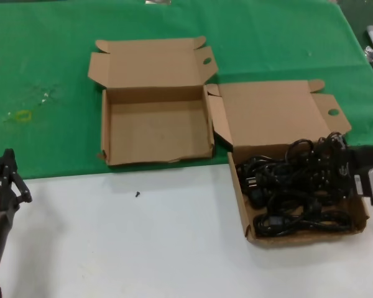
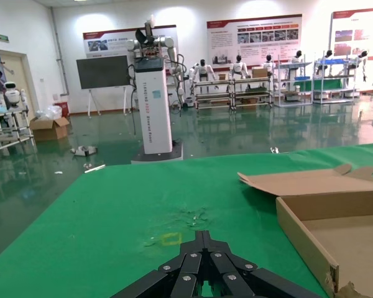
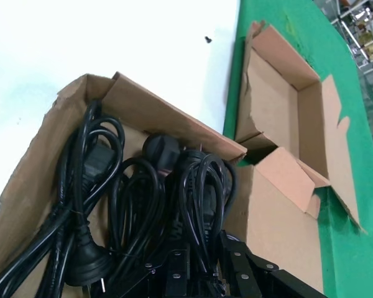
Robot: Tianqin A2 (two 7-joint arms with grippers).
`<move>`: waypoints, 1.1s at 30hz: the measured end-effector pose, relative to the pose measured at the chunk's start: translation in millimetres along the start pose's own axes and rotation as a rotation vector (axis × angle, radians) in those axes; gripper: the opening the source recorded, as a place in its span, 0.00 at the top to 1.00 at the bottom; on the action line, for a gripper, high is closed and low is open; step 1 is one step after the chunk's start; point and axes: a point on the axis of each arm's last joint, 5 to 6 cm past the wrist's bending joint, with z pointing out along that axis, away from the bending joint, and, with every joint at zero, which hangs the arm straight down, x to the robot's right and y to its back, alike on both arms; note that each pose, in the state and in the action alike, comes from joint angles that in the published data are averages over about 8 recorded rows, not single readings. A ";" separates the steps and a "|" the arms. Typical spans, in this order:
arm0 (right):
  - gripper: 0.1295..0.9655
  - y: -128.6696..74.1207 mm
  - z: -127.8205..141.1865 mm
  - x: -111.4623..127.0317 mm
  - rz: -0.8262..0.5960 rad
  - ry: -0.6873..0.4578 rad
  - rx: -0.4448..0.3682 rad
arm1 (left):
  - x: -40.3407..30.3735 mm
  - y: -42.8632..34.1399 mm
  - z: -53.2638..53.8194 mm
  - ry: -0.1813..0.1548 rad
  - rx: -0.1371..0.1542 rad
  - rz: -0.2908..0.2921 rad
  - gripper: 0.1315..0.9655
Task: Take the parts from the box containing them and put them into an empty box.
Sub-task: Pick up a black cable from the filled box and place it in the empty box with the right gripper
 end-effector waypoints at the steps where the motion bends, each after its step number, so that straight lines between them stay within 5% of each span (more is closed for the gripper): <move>1: 0.85 -1.0 -1.6 0.4 0.007 0.001 0.001 | 0.0 0.0 0.0 0.000 0.000 0.000 0.99; 16: 0.89 -31.6 -10.3 30.0 0.095 0.061 0.059 | 0.0 0.0 0.0 0.000 0.000 0.000 0.99; 33: 0.89 -90.3 53.0 80.6 0.012 0.131 0.198 | 0.0 0.0 0.0 0.000 0.000 0.000 0.99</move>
